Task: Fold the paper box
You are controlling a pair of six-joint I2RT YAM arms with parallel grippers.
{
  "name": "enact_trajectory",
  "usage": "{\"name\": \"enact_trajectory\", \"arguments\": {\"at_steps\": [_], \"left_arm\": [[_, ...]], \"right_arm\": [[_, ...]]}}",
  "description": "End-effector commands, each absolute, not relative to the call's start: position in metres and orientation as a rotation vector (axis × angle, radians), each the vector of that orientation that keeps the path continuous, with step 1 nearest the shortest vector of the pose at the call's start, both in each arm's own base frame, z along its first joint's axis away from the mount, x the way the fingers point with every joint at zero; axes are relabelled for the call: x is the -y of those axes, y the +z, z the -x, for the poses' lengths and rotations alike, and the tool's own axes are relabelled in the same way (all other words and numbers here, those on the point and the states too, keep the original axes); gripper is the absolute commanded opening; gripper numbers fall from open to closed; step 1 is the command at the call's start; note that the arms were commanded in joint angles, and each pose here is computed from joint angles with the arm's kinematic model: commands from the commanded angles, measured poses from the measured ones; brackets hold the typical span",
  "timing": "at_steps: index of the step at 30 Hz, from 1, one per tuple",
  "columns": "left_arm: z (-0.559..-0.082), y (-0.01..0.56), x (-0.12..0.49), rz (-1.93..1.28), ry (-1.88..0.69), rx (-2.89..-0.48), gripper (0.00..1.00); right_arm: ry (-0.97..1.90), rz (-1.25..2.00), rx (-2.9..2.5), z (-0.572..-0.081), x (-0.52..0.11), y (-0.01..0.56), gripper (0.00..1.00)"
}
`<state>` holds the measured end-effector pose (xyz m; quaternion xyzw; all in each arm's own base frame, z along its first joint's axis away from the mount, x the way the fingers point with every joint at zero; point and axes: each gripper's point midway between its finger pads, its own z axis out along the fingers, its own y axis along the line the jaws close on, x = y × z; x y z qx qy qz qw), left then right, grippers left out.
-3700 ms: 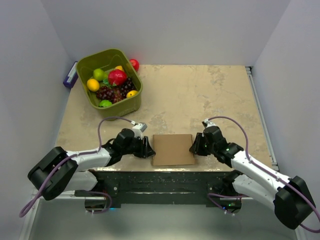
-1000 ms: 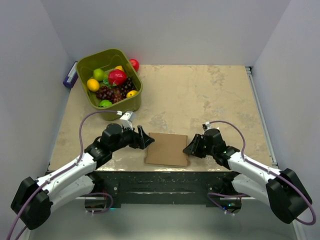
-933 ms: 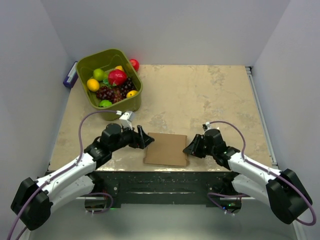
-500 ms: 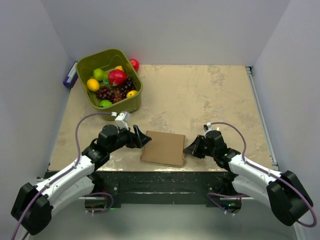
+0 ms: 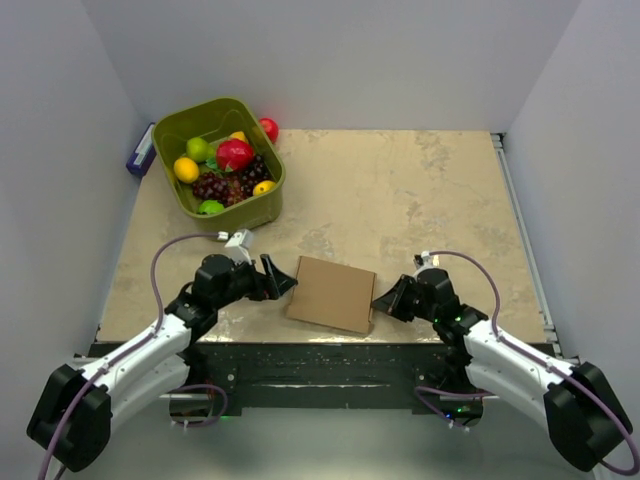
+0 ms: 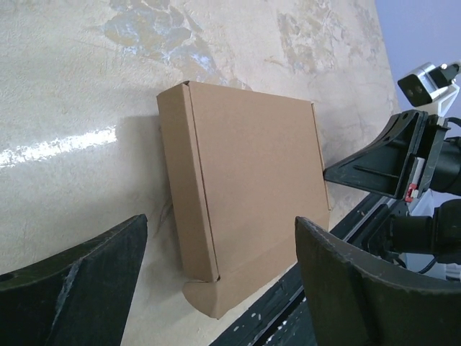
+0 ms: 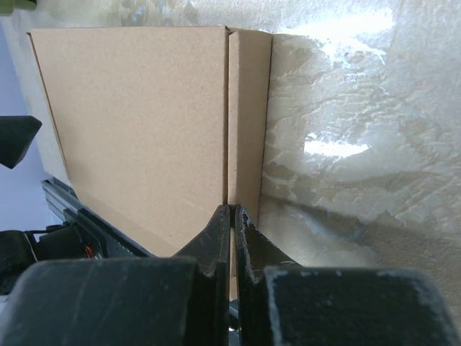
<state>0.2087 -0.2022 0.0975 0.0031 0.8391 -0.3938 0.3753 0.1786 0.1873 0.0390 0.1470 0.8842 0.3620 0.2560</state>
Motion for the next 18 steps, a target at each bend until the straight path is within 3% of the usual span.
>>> {"name": "enact_trajectory", "arguments": {"at_steps": [1, 18], "left_arm": [[-0.209, 0.105, 0.211, -0.008, -1.113, -2.096, 0.87], [-0.213, 0.082, 0.230, -0.057, -1.208, -2.154, 0.84]], "right_arm": [[0.897, -0.472, -2.478, -0.161, -0.171, 0.012, 0.00], [0.870, -0.449, -2.477, -0.163, -0.169, 0.014, 0.00]]}}
